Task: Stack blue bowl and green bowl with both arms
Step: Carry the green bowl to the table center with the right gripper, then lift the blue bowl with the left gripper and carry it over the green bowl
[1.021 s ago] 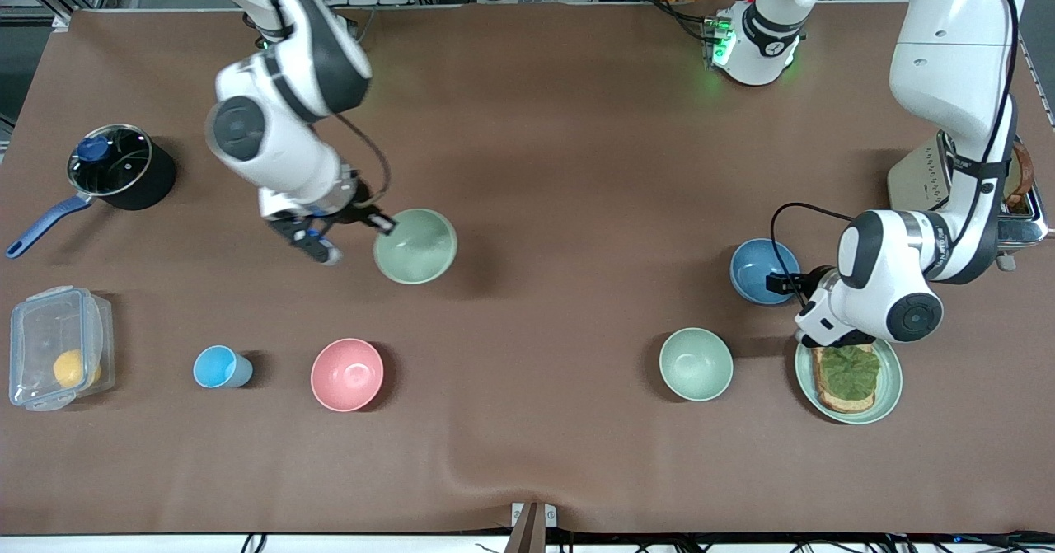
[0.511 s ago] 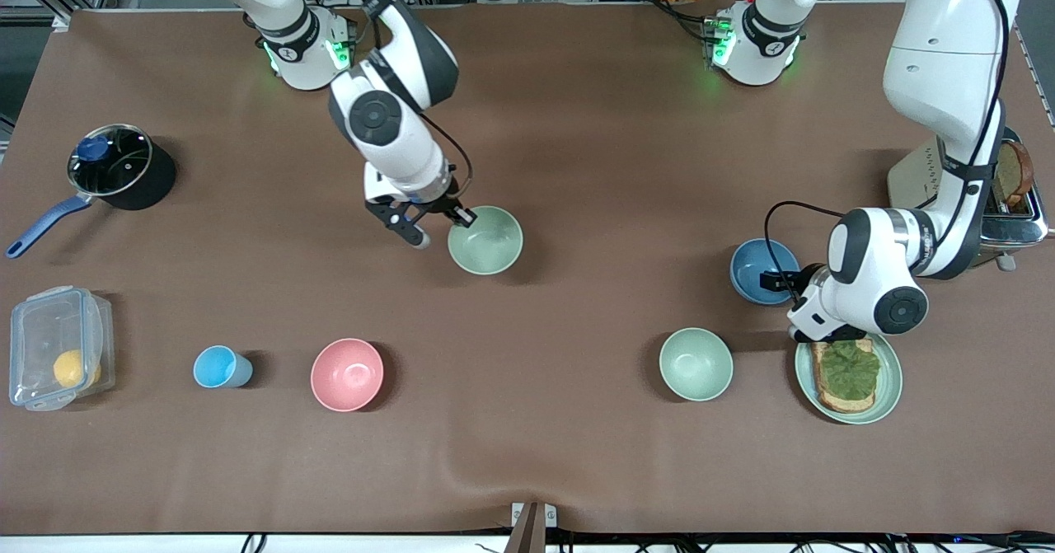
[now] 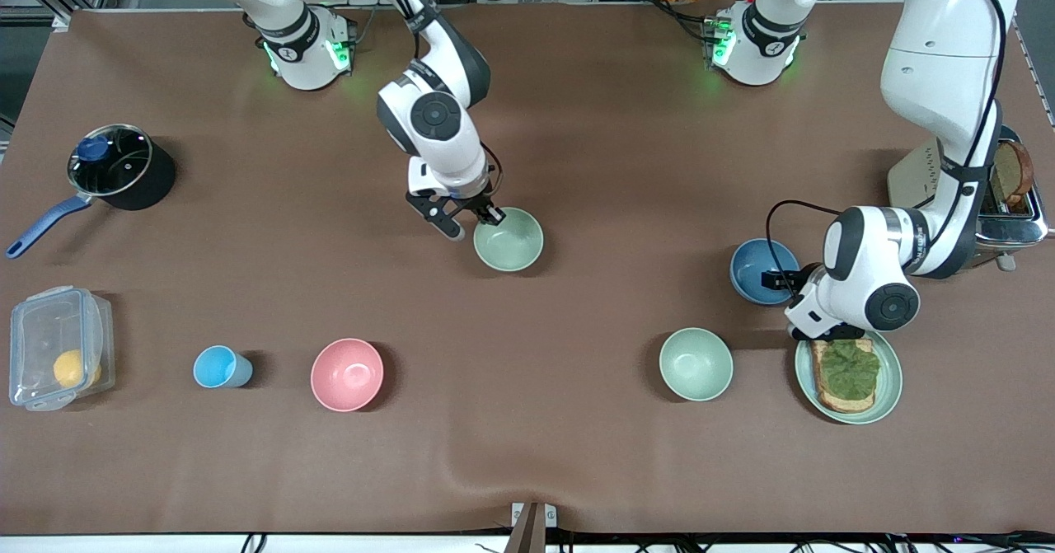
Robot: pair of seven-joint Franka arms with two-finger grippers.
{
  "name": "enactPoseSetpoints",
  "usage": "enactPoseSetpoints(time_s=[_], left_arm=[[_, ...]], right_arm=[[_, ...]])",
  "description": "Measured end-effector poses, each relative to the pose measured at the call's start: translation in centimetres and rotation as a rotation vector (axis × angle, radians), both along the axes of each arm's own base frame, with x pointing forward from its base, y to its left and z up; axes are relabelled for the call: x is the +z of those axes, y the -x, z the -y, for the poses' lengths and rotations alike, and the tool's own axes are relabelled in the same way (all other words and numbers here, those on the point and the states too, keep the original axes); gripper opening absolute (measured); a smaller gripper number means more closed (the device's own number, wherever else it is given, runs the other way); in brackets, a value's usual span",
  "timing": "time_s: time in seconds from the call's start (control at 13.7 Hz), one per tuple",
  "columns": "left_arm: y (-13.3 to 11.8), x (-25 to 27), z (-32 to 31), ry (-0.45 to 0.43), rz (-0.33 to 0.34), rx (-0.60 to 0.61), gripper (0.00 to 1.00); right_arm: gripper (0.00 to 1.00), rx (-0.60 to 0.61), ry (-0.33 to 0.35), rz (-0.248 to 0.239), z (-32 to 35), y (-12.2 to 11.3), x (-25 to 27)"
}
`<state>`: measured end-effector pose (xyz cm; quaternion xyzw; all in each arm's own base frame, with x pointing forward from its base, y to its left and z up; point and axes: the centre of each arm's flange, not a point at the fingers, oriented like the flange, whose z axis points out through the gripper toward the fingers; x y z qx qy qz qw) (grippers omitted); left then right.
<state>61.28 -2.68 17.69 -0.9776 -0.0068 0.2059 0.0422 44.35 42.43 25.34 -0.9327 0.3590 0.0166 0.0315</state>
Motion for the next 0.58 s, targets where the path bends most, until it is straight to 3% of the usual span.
enactPoseSetpoints(time_s=[0.07,0.15,0.58], left_arm=[[0.0,0.0,0.0,0.0,0.0,-0.001,0.96],[0.0,0.0,0.0,0.0,-0.001,-0.001,0.9],[0.1,0.0,0.3,0.0,0.0,-0.004,0.27]], right_arm=[[0.04,0.003,0.004,0.0,-0.1,0.0,-0.2],[0.04,0.004,0.006,-0.001,-0.1,0.0,-0.4],[0.04,-0.009,0.0,0.008,-1.1,0.7,-1.7]])
